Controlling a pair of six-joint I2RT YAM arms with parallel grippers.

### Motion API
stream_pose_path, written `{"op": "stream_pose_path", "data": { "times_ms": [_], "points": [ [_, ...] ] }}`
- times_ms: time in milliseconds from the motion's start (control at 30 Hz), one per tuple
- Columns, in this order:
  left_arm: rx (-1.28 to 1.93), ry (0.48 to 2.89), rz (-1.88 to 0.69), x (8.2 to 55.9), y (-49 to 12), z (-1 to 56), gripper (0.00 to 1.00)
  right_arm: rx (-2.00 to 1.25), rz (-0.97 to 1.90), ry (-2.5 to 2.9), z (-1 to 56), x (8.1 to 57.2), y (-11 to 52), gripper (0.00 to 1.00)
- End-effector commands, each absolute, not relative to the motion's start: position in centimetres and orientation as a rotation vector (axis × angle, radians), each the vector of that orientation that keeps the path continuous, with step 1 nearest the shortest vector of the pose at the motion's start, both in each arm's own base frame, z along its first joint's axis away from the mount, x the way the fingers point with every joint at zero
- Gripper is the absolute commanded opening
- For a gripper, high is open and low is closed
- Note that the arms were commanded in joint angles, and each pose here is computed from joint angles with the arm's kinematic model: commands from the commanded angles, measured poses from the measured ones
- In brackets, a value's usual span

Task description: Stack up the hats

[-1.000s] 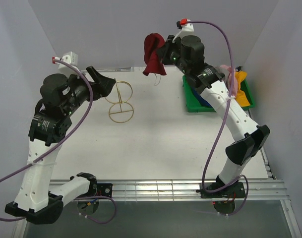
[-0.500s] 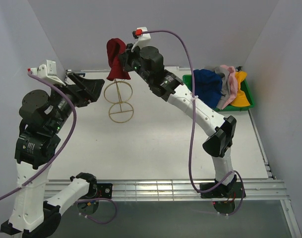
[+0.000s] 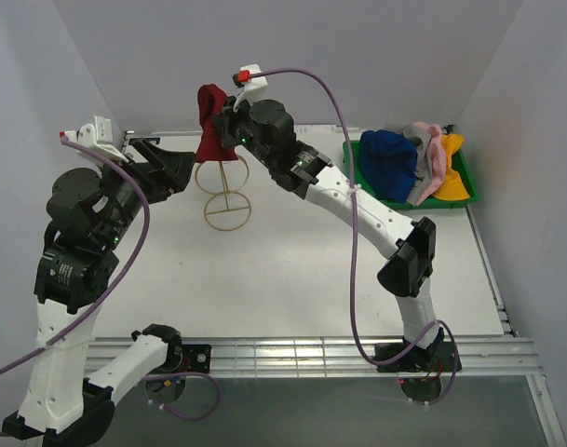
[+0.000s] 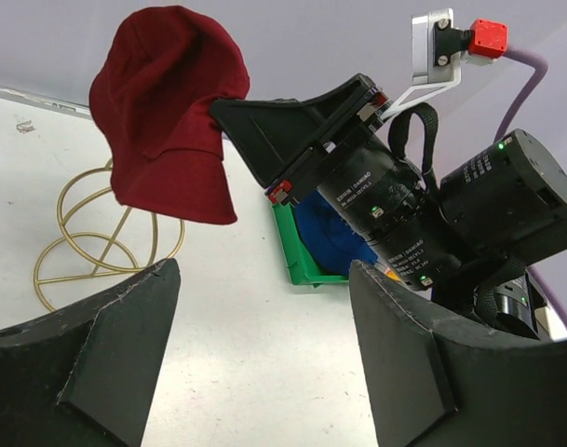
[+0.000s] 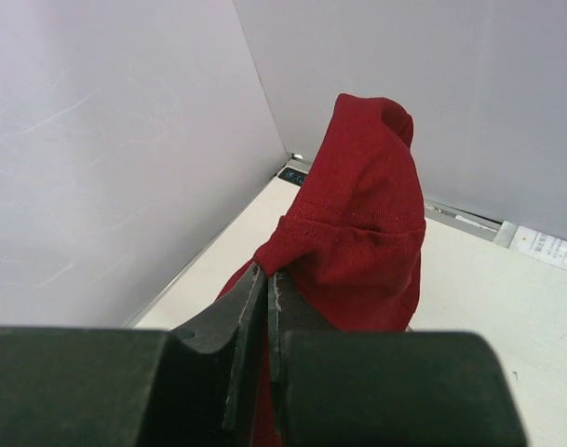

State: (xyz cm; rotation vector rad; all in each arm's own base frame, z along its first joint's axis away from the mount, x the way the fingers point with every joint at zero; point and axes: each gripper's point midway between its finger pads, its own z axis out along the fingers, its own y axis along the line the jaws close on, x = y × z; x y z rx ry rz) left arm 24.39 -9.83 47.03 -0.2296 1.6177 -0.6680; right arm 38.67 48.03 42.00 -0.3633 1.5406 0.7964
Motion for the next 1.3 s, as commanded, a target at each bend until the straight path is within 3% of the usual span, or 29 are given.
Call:
{"op": "stream_pose_path", "data": {
  "times_ms": [0, 900, 1267],
  "points": [
    [-0.238, 1.605, -0.651, 24.2, -9.4, 47.2, 0.83, -0.364, 0.831, 1.448, 44.9, 37.9, 48.5, 0.08],
    [-0.259, 1.644, -0.588, 25.2, -8.8, 45.3, 0.85, -0.568, 0.717, 1.645, 34.4, 34.9, 48.0, 0.08],
    [-0.296, 1.705, -0.548, 26.1, -8.6, 42.1, 0.85, -0.696, 0.739, 1.684, 31.4, 33.1, 49.2, 0.08]
  ]
}}
